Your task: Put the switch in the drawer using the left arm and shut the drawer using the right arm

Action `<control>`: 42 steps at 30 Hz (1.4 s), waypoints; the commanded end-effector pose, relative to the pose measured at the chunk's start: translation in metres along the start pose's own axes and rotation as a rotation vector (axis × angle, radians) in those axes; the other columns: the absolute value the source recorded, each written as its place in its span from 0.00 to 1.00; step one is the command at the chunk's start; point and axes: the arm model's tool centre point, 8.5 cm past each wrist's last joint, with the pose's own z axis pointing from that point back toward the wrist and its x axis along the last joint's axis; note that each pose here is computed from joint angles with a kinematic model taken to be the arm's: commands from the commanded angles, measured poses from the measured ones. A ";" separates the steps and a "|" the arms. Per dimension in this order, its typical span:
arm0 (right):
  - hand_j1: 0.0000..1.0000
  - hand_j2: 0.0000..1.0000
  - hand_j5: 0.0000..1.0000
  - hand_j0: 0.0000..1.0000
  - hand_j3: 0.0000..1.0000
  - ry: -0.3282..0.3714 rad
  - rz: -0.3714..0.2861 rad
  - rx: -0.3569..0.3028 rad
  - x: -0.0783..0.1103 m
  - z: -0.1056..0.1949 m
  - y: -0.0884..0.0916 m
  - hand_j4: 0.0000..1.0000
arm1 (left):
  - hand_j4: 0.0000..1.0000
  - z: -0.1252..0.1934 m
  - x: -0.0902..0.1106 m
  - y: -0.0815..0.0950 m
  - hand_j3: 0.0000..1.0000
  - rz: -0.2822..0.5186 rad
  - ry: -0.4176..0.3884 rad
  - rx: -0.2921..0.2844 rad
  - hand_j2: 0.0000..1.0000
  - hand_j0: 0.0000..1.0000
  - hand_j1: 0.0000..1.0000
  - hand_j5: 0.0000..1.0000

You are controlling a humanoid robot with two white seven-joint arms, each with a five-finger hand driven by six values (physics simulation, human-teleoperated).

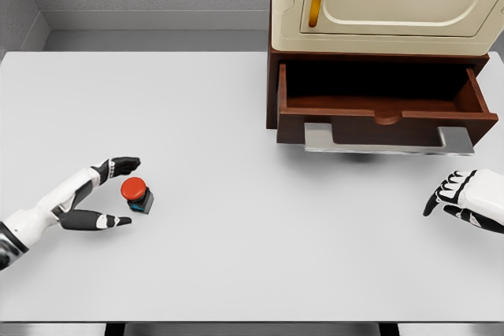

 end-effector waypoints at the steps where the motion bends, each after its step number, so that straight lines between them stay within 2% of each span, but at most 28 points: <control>1: 0.50 0.50 0.50 0.50 0.50 0.000 -0.003 -0.003 0.000 0.000 -0.001 0.50 | 0.88 0.000 -0.004 -0.001 0.88 0.011 0.027 0.000 0.88 0.88 0.88 0.88; 10: 0.50 0.50 0.50 0.50 0.50 0.000 -0.002 -0.002 0.000 0.000 -0.001 0.50 | 0.88 -0.007 -0.002 -0.005 0.88 0.004 0.012 0.001 0.88 0.88 0.88 0.88; 12: 0.50 0.50 0.50 0.50 0.50 -0.001 -0.001 0.001 0.000 0.000 -0.002 0.50 | 0.82 -0.015 -0.002 -0.013 0.82 -0.013 -0.002 -0.002 0.82 0.82 0.82 0.82; 15: 0.50 0.50 0.50 0.50 0.50 0.000 -0.002 -0.001 0.000 0.000 -0.002 0.50 | 0.82 -0.016 -0.002 -0.013 0.82 -0.020 0.000 -0.002 0.82 0.82 0.82 0.82; 16: 0.50 0.50 0.50 0.50 0.50 0.000 -0.002 -0.001 0.000 0.000 -0.002 0.50 | 0.78 -0.016 -0.002 -0.013 0.78 -0.022 0.000 -0.003 0.78 0.78 0.78 0.78; 21: 0.50 0.50 0.50 0.50 0.50 0.000 -0.002 -0.001 0.000 0.000 -0.002 0.50 | 0.78 -0.016 -0.003 -0.013 0.78 -0.031 0.003 -0.004 0.78 0.78 0.78 0.78; 25: 0.50 0.50 0.50 0.50 0.50 0.000 -0.003 0.000 0.000 0.000 -0.001 0.50 | 0.67 -0.016 -0.003 -0.012 0.67 -0.033 0.003 -0.003 0.67 0.67 0.67 0.67; 30: 0.50 0.50 0.50 0.50 0.50 0.000 -0.002 -0.001 0.000 0.000 -0.002 0.50 | 0.59 -0.015 -0.002 -0.012 0.59 -0.034 -0.004 -0.002 0.59 0.59 0.59 0.59; 35: 0.50 0.50 0.50 0.50 0.50 -0.001 -0.001 -0.007 0.000 0.000 -0.003 0.50 | 0.54 -0.015 -0.001 -0.013 0.54 -0.034 -0.008 -0.002 0.54 0.54 0.54 0.54; 37: 0.50 0.50 0.50 0.50 0.50 -0.001 0.002 -0.008 0.000 -0.001 -0.004 0.50 | 0.49 -0.016 0.002 -0.012 0.49 -0.036 -0.018 -0.001 0.49 0.49 0.49 0.49; 42: 0.50 0.50 0.50 0.50 0.50 -0.001 0.005 -0.009 -0.001 0.000 -0.006 0.50 | 0.45 -0.018 0.009 -0.009 0.45 -0.046 -0.039 0.004 0.45 0.45 0.45 0.45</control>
